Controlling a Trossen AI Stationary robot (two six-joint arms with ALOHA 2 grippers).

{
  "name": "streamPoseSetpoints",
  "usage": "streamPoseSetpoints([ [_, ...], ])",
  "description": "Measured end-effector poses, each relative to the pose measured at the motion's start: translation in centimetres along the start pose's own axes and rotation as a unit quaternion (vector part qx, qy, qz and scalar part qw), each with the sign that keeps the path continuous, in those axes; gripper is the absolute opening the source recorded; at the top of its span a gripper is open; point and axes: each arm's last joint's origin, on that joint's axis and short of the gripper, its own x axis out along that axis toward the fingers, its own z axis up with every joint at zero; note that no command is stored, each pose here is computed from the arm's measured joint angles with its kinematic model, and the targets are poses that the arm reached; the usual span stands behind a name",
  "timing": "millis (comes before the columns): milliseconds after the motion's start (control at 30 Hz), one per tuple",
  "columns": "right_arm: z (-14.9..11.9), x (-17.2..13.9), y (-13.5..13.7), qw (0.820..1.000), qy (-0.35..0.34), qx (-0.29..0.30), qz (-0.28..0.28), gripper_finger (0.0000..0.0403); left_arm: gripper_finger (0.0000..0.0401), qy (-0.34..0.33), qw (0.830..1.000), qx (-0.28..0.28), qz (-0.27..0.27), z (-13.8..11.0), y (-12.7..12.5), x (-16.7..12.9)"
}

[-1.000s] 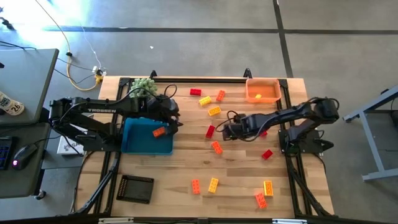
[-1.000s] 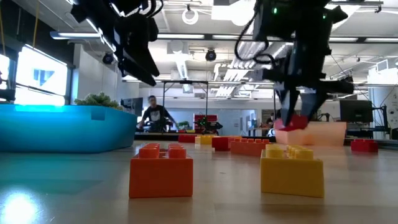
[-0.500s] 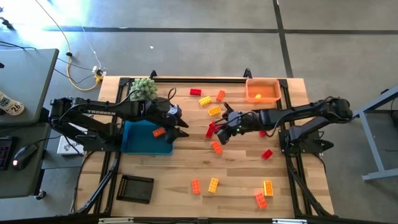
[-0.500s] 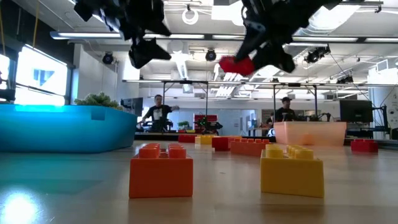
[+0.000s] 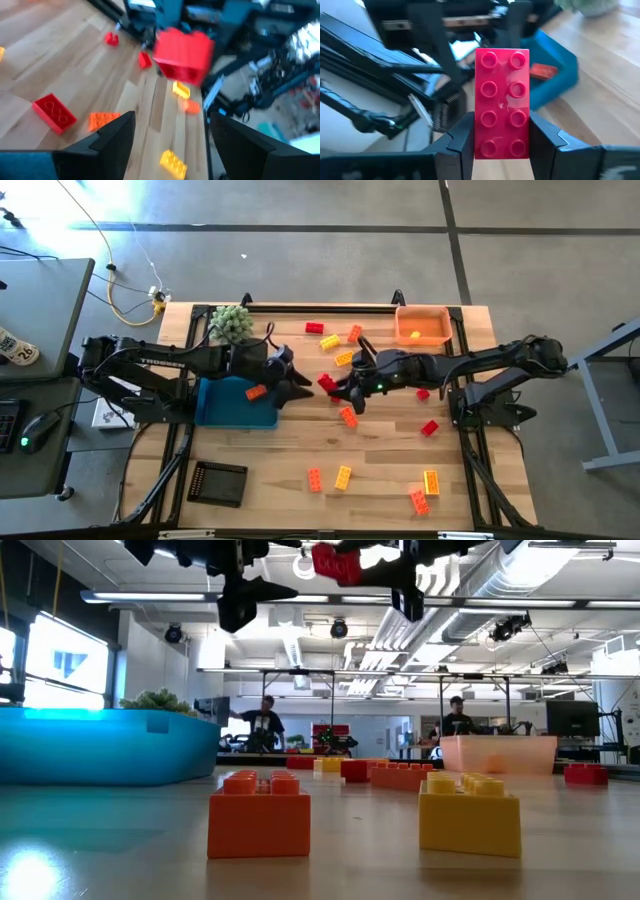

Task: Sort & place blocks by color
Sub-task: Put the red game piece into the black bin

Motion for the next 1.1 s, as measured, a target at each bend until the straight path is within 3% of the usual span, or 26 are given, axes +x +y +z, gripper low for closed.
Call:
streamPoseSetpoints([
  [300,0.8,0.0,0.6,0.999,-0.043,-0.001,0.024,0.0115,0.0246,-0.072,0.996,-0.058,-0.009,1.1,-0.5,-0.1],
  [900,2.3,-0.3,0.5,0.993,-0.112,0.023,0.036,0.0115,0.0246,-0.105,0.992,-0.052,-0.045,1.8,-1.1,-0.3],
  [1100,3.0,-0.4,-0.1,0.989,-0.141,0.03,0.016,0.0115,0.0246,-0.103,0.991,-0.046,-0.069,1.9,-1.4,-0.3],
])
